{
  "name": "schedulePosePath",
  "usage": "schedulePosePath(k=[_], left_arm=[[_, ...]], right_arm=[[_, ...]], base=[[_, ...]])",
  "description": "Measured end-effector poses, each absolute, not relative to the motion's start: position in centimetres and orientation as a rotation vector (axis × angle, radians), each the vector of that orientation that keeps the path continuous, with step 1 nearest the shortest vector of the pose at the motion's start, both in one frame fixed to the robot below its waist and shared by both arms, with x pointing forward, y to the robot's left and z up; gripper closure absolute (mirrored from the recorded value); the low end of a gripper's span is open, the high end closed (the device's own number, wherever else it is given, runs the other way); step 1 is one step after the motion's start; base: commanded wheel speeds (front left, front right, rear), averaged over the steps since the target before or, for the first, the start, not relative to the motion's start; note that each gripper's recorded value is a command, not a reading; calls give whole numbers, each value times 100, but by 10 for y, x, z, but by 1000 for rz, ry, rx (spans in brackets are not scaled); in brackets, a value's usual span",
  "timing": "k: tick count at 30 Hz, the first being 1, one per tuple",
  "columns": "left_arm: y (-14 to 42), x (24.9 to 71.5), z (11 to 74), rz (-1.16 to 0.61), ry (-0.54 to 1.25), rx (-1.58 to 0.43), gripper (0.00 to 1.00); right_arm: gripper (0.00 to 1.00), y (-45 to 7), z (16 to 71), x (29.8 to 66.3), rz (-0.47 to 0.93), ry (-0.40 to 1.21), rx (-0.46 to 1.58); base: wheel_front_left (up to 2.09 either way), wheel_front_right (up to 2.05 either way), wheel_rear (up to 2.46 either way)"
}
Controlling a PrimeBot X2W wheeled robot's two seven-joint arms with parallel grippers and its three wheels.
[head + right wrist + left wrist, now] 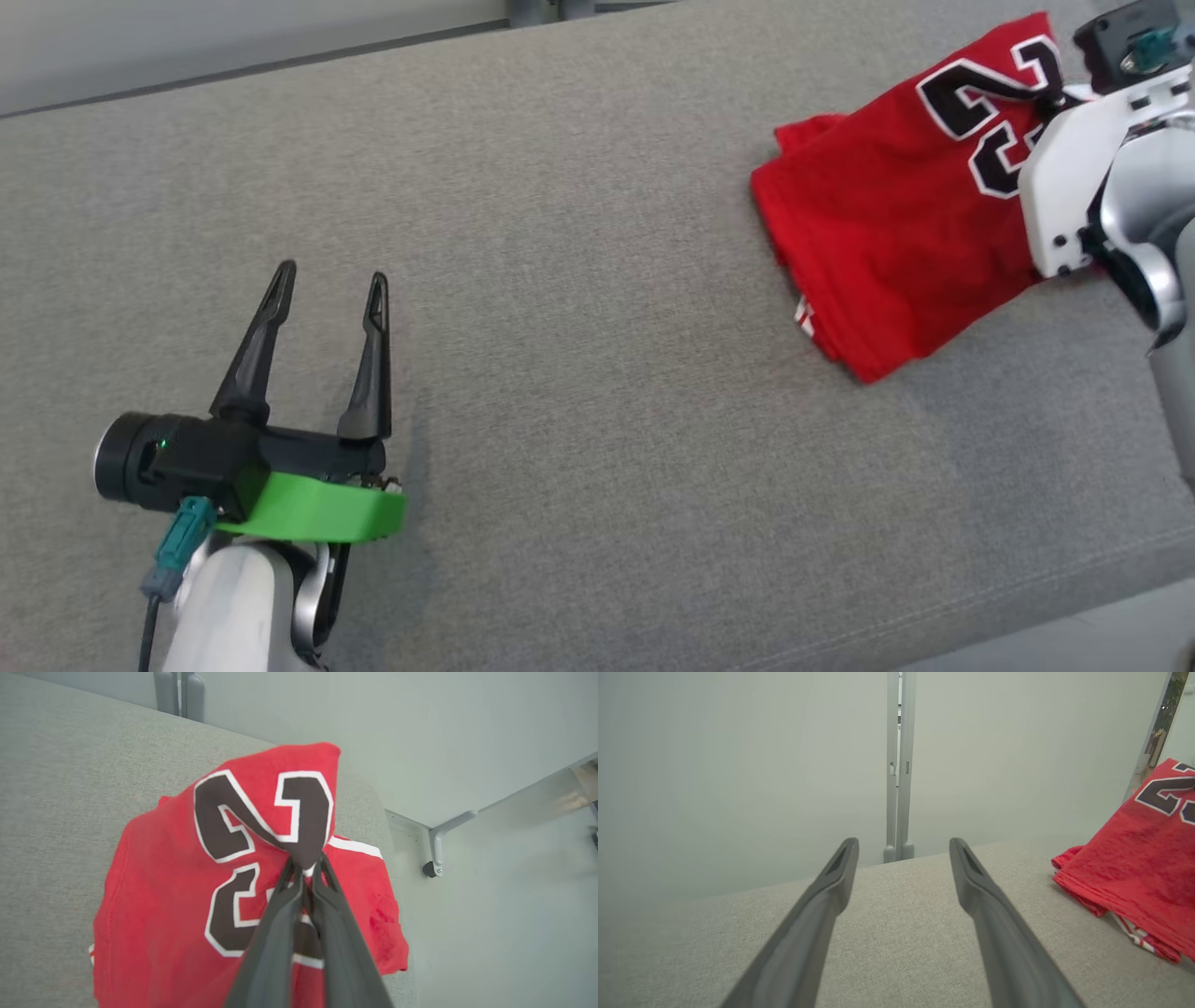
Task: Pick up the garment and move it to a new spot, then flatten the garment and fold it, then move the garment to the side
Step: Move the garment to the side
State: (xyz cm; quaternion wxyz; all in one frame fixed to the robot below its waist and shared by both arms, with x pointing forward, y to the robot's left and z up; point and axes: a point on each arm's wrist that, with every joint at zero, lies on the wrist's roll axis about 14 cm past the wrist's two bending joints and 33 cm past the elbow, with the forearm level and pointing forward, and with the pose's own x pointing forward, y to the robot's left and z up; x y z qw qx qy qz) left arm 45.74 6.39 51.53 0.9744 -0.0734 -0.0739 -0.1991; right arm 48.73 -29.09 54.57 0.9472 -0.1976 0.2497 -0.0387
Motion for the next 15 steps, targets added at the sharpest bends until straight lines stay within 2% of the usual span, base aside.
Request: schedulePosePath(k=[4, 15], left_arm=[[45, 469, 509, -459, -149, -150, 0], [16, 488, 467, -565, -85, -153, 0]], right_arm=[[100, -323, 557, 489, -151, 500, -429], [100, -407, 540, 499, -328, 563, -550]], base=[[0, 0, 0], [0, 0, 0]])
